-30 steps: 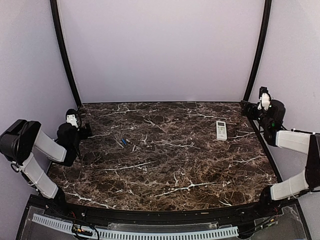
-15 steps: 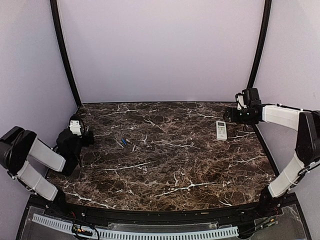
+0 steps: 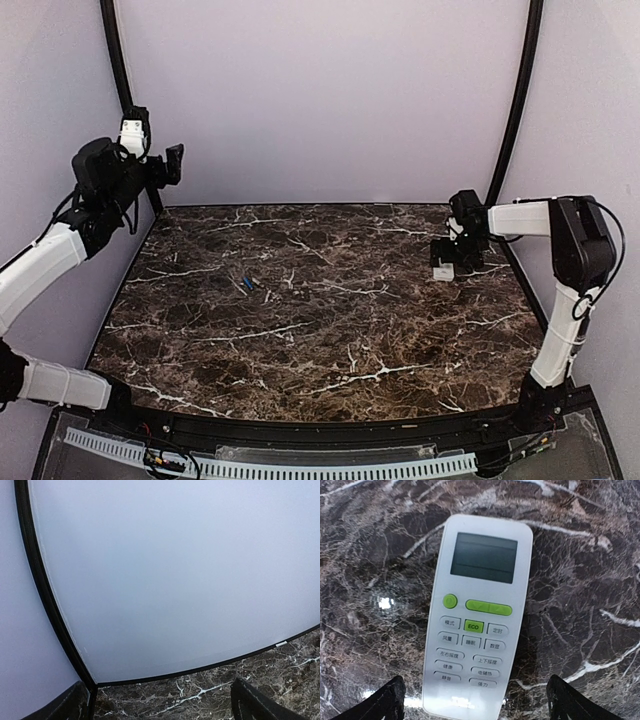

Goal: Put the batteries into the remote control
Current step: Pick up the remote control from the center of the board.

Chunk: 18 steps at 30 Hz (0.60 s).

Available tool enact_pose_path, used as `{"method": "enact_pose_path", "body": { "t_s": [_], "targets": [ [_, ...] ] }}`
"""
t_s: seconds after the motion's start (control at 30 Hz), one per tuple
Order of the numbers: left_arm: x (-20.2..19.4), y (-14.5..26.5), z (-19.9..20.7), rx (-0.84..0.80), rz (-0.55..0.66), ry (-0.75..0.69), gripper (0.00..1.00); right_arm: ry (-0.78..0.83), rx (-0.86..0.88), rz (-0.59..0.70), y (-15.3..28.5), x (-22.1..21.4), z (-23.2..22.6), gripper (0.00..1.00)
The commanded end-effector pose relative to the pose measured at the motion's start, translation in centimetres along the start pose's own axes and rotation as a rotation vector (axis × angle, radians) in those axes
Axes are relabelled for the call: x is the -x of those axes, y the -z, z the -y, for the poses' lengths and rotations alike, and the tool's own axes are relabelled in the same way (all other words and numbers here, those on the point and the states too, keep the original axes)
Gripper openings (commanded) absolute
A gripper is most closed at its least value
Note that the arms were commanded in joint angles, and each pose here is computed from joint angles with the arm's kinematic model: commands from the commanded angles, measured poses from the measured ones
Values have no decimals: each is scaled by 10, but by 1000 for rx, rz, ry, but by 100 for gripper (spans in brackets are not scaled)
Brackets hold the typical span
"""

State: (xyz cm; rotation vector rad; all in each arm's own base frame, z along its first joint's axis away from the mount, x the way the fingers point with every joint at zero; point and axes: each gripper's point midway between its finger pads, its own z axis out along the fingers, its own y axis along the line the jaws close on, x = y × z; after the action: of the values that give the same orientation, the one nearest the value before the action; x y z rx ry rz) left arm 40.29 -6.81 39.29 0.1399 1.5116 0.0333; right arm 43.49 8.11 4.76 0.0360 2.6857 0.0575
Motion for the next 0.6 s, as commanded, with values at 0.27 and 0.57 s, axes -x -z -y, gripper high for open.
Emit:
{"method": "enact_pose_path", "body": {
  "t_s": [0.27,0.57],
  "targets": [
    [-77,17,17,-66,-523,-228,99,13,-43,-112,-26,-16,1,79],
    [-49,45,57,-289,-280,-5,99,43,-14,-148,-30,-17,-6,37]
  ]
}}
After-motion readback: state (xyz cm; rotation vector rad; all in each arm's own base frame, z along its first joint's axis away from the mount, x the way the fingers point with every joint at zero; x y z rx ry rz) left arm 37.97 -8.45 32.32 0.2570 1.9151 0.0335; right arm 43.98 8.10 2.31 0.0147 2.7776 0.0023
